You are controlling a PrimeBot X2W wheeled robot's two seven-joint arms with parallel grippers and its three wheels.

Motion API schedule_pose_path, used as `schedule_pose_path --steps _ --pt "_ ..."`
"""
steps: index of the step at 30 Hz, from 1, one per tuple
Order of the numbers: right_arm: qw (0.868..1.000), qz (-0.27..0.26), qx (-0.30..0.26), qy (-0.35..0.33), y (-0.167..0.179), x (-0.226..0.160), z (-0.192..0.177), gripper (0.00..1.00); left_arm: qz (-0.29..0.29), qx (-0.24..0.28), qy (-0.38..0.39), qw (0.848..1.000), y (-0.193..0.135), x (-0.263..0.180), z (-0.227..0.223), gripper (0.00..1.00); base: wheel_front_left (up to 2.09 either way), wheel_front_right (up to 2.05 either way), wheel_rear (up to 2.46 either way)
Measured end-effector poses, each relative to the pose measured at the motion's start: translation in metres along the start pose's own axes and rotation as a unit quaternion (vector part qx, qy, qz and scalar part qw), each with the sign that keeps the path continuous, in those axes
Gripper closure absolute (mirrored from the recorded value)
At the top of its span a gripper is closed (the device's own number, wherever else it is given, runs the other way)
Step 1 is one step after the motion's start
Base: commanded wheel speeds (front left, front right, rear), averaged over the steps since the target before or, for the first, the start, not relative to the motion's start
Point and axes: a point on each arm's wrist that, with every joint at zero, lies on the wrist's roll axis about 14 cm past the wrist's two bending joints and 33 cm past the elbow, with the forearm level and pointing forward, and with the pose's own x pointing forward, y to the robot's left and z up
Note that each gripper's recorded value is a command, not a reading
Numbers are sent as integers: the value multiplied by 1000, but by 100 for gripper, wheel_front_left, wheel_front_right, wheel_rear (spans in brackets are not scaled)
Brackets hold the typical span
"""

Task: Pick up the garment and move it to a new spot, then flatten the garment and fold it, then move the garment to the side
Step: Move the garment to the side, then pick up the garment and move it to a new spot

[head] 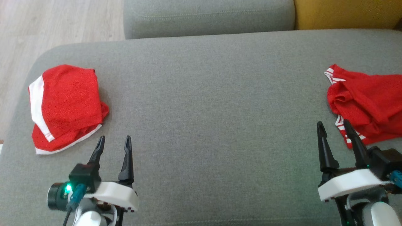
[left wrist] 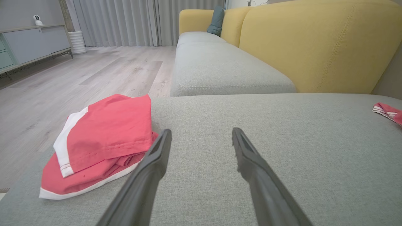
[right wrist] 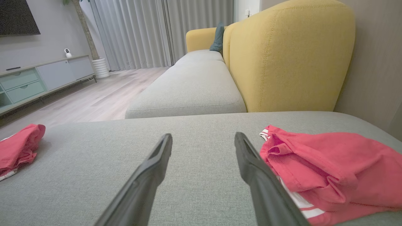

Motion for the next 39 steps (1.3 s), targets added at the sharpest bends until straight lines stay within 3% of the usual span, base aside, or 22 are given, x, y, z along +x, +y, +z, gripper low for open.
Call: schedule_pose_path --steps 39 --pt "1000 1 10 5 1 -6 -2 0 6 13 1 1000 5 -7 1 0 0 0 0"
